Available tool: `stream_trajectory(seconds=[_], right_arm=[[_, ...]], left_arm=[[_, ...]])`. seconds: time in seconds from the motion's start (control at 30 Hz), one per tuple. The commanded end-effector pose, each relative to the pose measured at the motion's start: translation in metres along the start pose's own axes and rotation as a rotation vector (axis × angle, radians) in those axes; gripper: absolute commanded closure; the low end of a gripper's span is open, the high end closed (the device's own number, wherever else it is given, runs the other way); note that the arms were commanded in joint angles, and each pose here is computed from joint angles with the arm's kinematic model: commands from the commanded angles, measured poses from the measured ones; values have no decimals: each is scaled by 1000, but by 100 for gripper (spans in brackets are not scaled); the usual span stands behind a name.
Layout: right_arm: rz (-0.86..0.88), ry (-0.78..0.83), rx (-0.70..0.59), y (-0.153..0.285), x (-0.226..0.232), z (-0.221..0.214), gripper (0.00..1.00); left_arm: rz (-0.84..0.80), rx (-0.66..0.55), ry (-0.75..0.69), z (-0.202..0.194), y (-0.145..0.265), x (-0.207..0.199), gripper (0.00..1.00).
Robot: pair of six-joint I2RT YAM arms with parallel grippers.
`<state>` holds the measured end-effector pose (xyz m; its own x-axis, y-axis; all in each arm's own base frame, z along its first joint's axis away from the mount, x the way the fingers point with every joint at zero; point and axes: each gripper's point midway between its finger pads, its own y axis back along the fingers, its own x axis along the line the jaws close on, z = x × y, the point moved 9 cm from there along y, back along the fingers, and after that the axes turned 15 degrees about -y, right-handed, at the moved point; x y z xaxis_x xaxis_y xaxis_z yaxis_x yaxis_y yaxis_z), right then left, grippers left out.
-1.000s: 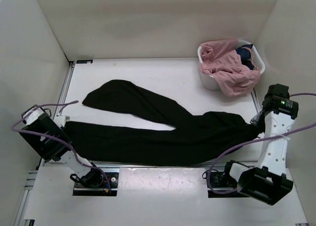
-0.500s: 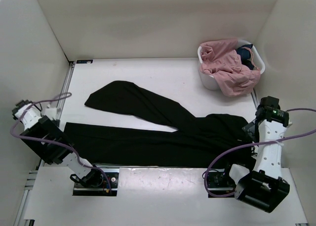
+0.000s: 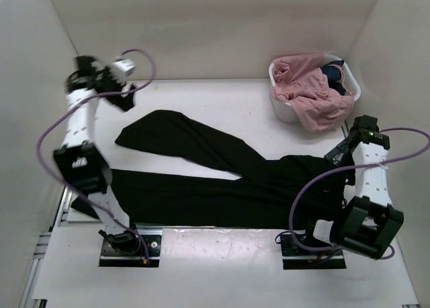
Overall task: Fold and stack the trousers
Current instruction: Flatten the trousers out
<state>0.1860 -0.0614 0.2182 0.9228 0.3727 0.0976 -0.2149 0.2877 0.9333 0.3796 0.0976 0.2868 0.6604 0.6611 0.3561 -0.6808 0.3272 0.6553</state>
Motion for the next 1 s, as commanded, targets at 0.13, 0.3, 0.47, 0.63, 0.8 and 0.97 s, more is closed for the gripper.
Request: stream_trajectory(seconds=[0.13,0.3,0.47,0.63,0.8,0.97], right_arm=[[206,196,-181,30,60,9,14],[161,366,-385,52,72,0,11],[153,390,-433,56,73,-5,10],[162,380,-369,42,71,-16,10],[170,344,-255,19,63,-28,10],[167,242,-49,-21,59,-24,10]], left_arm=[[144,-10,-121,145,-89,0,0],[535,-178,101,216,4,-9,0],[183,-300,-150,178,17,-57,0],[-81,-192,-20,126,-60,-88,0],[-7,14,-6,99,-147,-58,6],[37,73,18,81,-193,-31,4]])
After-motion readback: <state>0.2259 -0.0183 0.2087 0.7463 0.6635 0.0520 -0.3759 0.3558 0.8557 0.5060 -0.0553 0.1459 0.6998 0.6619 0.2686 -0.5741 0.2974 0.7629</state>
